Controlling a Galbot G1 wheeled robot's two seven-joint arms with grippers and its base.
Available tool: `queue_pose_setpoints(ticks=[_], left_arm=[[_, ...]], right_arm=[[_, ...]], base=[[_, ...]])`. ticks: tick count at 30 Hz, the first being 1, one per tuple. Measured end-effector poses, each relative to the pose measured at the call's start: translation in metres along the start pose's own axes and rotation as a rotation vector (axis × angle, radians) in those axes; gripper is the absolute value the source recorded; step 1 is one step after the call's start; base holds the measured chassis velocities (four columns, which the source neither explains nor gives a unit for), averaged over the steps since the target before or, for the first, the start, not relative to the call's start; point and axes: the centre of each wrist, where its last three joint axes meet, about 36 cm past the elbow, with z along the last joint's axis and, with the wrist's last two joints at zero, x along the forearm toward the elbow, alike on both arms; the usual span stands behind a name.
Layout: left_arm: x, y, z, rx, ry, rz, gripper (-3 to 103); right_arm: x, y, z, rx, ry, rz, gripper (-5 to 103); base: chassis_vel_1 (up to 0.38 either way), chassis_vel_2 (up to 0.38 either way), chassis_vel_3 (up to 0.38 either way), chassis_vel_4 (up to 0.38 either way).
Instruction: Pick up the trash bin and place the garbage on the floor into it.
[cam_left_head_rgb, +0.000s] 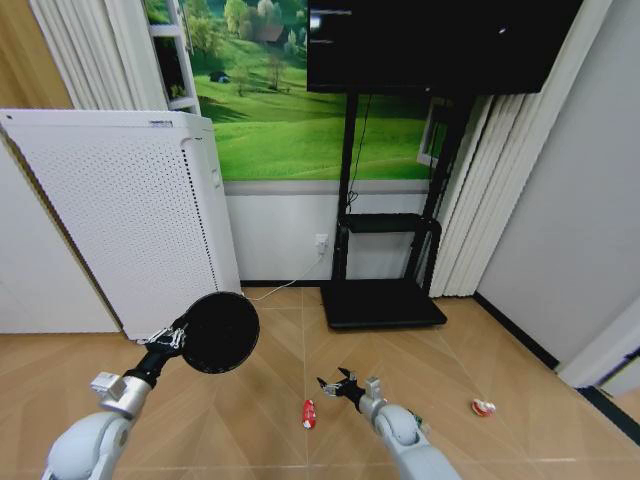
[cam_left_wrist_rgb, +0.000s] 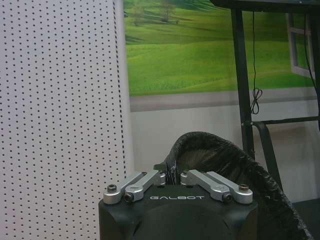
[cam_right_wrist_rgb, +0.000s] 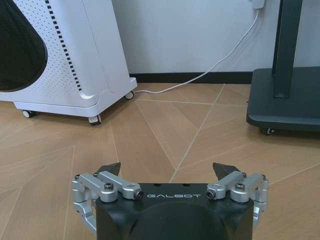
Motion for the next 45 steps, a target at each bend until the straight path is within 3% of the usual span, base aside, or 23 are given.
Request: queue_pose_setpoints(ticks=[13,22,27,45], left_arm=[[-0.008,-0.002,0.000,0.004,-0.010,0.012,7],[-0.006,0.004,0.003,0.006,-0.008,0.015,7],[-0.006,0.006,0.003,0.012,-0.008,0.021,7],[-0.010,0.010,0.002,0.009,-0.010,0.030,7]], right_arm=[[0.018,-0.009,-0.002,0.009,0.001,0.020,100],[0.011,0.004,-0.003,0.016,0.015,0.016,100],[0.011,0.011,-0.002,0.053,0.023,0.027,100],[0.021,0.012,0.009,0.093,0.046,0.054,100]], base=[[-0.033,0.022,0.032,-0.022],[-0.057,0.043,0.049,-0.053],[0.000,0.000,0.000,0.000],[0.062,0.049,-0.055,-0.059]])
